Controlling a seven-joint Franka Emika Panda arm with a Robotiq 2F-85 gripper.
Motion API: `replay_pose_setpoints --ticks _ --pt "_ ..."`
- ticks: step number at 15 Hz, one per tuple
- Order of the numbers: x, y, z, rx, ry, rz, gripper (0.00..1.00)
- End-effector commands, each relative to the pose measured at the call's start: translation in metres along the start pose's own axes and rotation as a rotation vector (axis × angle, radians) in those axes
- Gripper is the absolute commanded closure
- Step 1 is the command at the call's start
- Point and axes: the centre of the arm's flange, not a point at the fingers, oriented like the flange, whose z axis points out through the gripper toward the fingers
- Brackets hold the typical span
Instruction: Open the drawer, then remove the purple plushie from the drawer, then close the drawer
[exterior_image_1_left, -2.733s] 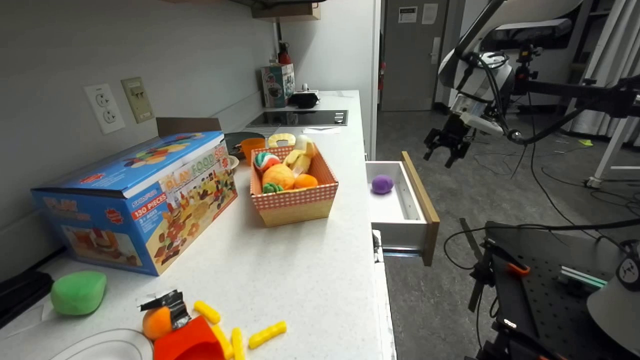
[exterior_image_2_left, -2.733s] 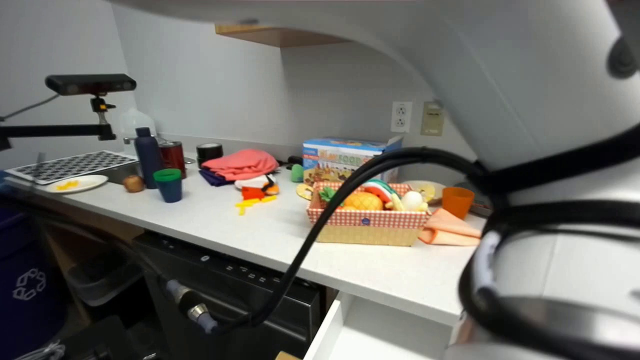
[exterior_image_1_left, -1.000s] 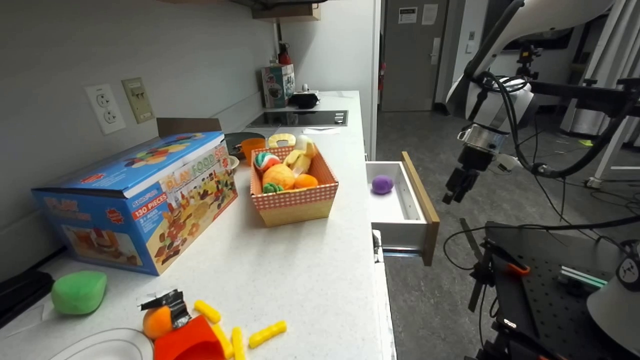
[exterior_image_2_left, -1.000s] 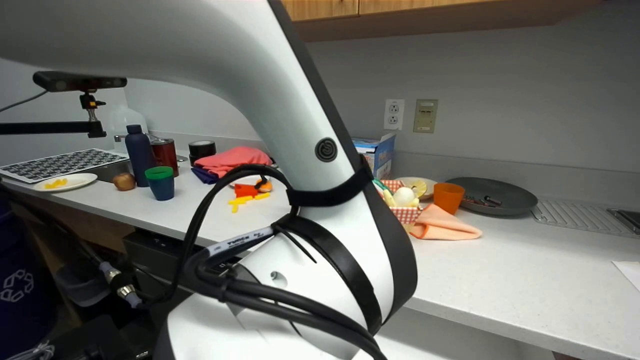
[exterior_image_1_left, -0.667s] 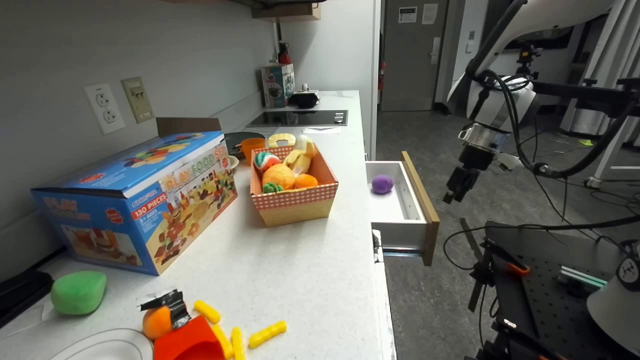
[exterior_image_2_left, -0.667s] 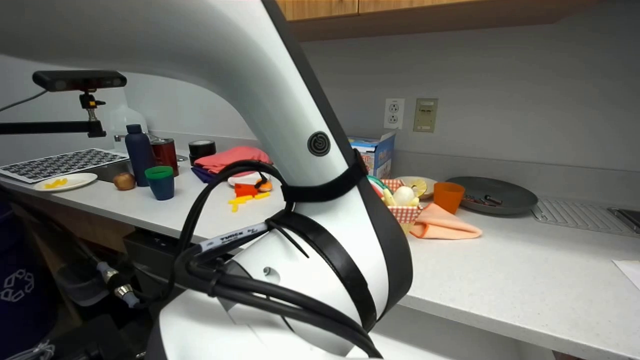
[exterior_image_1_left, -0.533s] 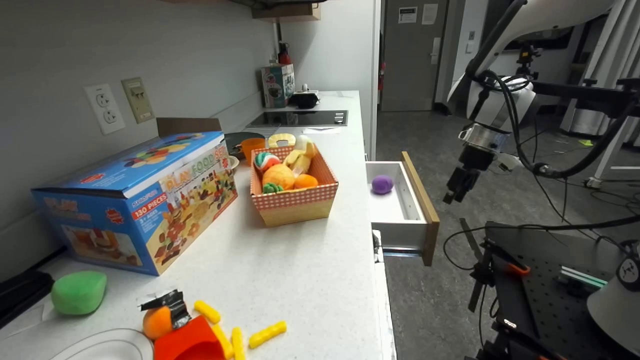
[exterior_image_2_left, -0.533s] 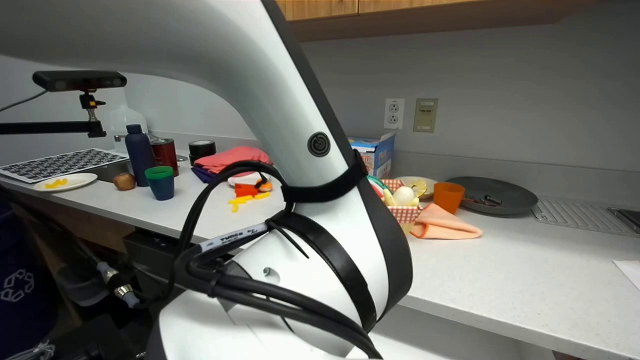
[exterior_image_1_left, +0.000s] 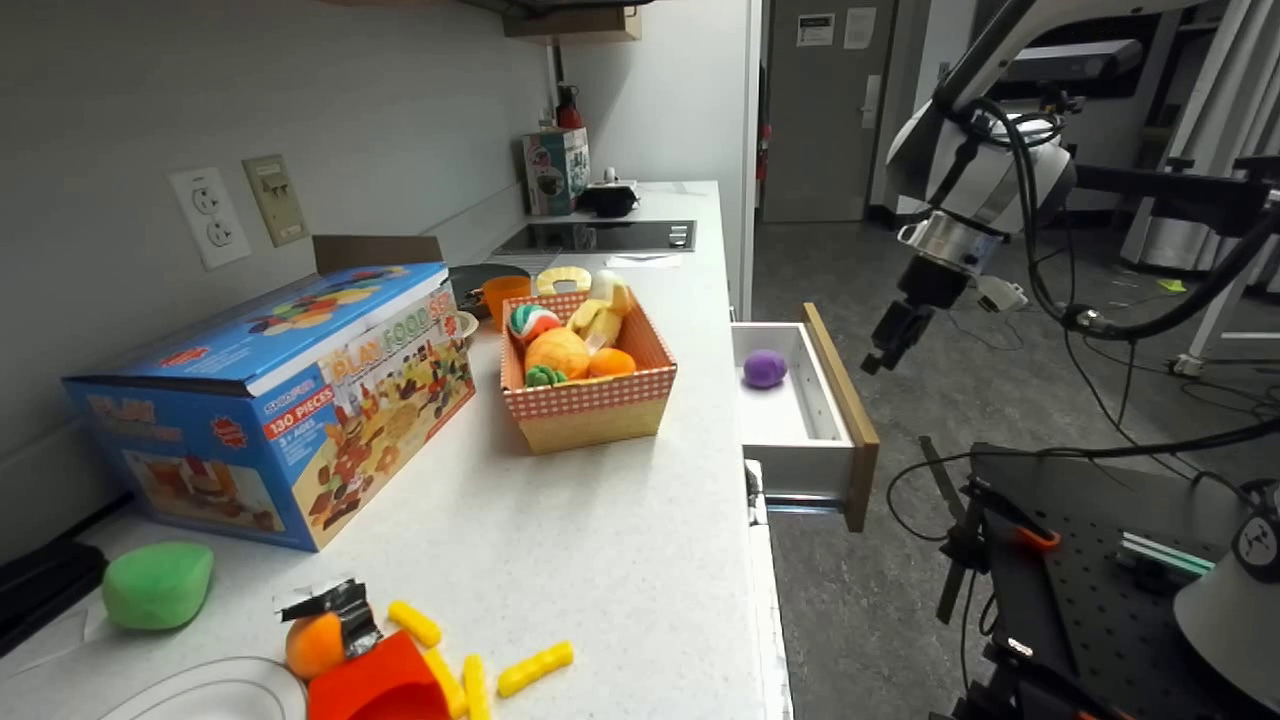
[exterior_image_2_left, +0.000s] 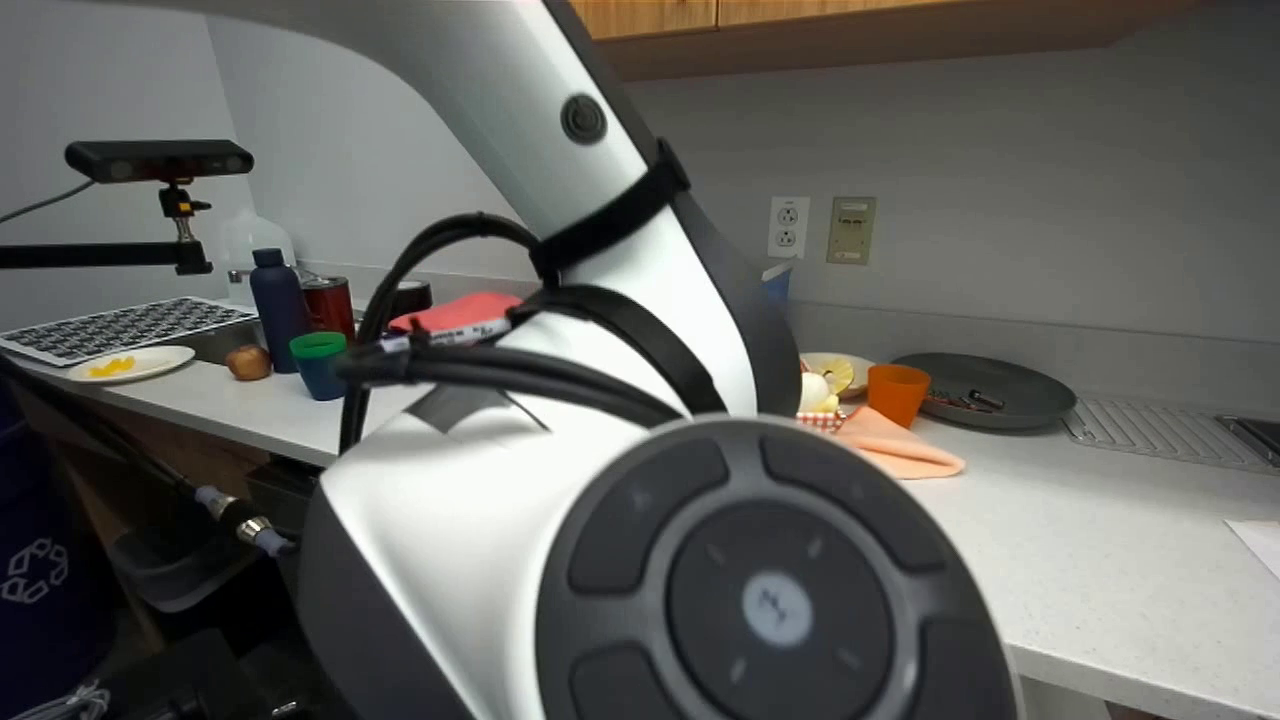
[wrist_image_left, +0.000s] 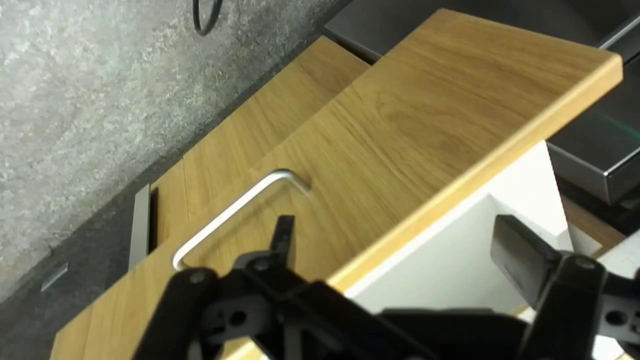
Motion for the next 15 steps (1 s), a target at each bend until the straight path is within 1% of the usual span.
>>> replay_pose_setpoints --ticks 1,3,4,5,7,12,13,15 --pt "0.020 -0.026 -0.025 -0.032 0.099 -0.083 0.00" --pt "0.037 -0.033 -0.021 -0.043 0.139 -0.121 0.00" --pt "0.043 -0.038 -0.022 -0.034 0.153 -0.117 0.00" --pt "0.035 -0.033 -0.025 -0.031 0.105 -0.092 0.00" --pt "0.041 -0.039 -0.026 -0.028 0.123 -0.101 0.00" --pt "0.042 -0.039 -0.026 -0.028 0.125 -0.103 0.00" --pt "0.049 -0.038 -0.025 -0.040 0.155 -0.107 0.00" --pt "0.065 -0.037 -0.025 -0.055 0.177 -0.111 0.00"
